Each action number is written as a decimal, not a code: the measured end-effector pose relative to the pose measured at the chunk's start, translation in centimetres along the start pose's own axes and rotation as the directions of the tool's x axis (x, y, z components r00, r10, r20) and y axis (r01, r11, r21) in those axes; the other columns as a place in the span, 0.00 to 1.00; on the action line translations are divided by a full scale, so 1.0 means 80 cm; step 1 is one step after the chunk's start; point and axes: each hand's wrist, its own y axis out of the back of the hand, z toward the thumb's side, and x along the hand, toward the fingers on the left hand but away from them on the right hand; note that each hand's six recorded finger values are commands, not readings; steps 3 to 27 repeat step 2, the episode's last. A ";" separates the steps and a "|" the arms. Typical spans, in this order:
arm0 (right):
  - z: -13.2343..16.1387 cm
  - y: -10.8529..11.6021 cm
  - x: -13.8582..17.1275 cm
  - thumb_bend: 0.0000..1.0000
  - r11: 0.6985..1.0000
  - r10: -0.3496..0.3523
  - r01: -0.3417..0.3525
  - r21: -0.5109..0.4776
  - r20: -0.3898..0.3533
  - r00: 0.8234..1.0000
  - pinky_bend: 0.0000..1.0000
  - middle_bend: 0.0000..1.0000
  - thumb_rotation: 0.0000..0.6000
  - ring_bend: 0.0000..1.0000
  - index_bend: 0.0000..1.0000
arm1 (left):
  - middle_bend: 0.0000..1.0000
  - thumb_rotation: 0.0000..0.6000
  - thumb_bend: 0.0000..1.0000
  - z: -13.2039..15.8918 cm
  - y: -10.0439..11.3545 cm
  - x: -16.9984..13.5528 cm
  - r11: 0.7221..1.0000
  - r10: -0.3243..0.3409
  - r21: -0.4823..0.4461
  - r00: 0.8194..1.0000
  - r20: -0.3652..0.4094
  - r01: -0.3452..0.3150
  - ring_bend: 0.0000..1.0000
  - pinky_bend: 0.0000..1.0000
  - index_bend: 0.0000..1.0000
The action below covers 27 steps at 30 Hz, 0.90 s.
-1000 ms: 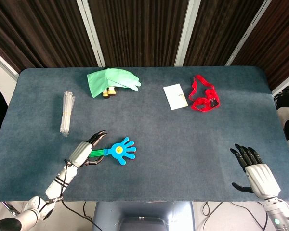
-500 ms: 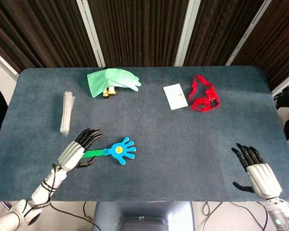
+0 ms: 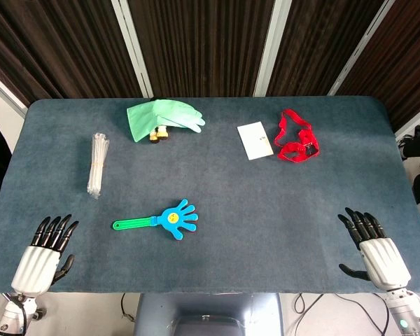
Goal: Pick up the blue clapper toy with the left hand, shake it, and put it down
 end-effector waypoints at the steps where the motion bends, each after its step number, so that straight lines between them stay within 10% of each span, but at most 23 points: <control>1: -0.001 0.000 -0.001 0.21 1.000 0.001 -0.001 0.000 0.003 1.000 0.00 0.00 1.00 0.00 0.00 | 0.00 1.00 0.39 -0.001 -0.001 0.000 1.000 -0.012 -0.002 1.000 -0.011 0.012 0.00 0.00 0.00; 27: -0.002 -0.001 -0.001 0.21 1.000 0.003 -0.003 0.000 0.004 1.000 0.00 0.00 1.00 0.00 0.00 | 0.00 1.00 0.39 -0.001 -0.002 -0.001 1.000 -0.023 -0.007 1.000 -0.016 0.023 0.00 0.00 0.00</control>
